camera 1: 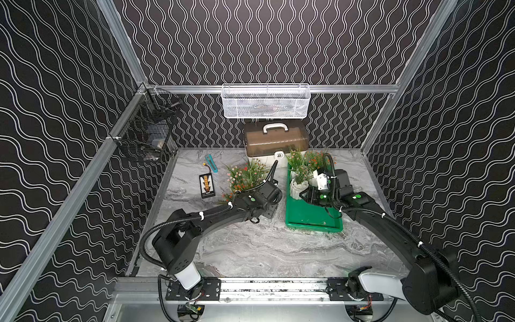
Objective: Put the potted gypsophila into the storage box
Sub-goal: Pick up the baby's breath potted plant from the center of the board, then place the baby's breath potted plant at the storage box, then pick up the baby's breath potted plant from the center of the board.
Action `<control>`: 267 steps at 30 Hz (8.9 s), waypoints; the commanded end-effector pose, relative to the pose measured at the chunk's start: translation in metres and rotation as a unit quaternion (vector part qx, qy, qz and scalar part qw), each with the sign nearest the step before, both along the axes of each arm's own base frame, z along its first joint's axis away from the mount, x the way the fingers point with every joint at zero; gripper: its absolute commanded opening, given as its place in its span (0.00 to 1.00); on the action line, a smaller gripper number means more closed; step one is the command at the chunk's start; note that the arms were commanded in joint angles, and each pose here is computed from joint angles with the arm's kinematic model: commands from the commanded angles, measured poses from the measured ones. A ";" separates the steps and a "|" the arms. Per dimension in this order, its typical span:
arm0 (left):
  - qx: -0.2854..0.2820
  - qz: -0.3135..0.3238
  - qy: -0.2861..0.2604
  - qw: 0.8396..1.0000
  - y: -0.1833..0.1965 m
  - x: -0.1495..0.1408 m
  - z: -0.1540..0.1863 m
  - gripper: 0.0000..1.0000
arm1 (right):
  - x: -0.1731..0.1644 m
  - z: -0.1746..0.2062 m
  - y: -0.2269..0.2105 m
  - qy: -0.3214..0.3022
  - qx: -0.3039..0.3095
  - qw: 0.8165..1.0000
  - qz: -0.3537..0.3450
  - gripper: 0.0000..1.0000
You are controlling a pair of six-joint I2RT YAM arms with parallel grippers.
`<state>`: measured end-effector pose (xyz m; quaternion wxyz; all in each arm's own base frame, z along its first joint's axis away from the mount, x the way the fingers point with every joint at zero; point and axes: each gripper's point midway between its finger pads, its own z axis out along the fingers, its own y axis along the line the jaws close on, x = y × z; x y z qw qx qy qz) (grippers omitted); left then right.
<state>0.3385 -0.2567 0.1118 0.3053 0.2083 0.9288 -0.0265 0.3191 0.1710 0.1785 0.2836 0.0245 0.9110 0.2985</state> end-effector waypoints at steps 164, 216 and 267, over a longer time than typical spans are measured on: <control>0.015 -0.333 -0.167 0.928 -0.281 0.006 0.062 0.00 | 0.016 0.043 -0.181 0.013 0.211 0.953 -0.218 0.40; 0.052 -0.295 -0.178 0.937 -0.269 0.091 0.000 0.28 | 0.013 0.048 -0.177 0.003 0.214 0.954 -0.208 0.39; -0.095 -0.038 -0.195 0.976 0.033 -0.071 0.111 0.57 | 0.002 0.057 -0.022 -0.001 0.095 0.994 -0.045 0.39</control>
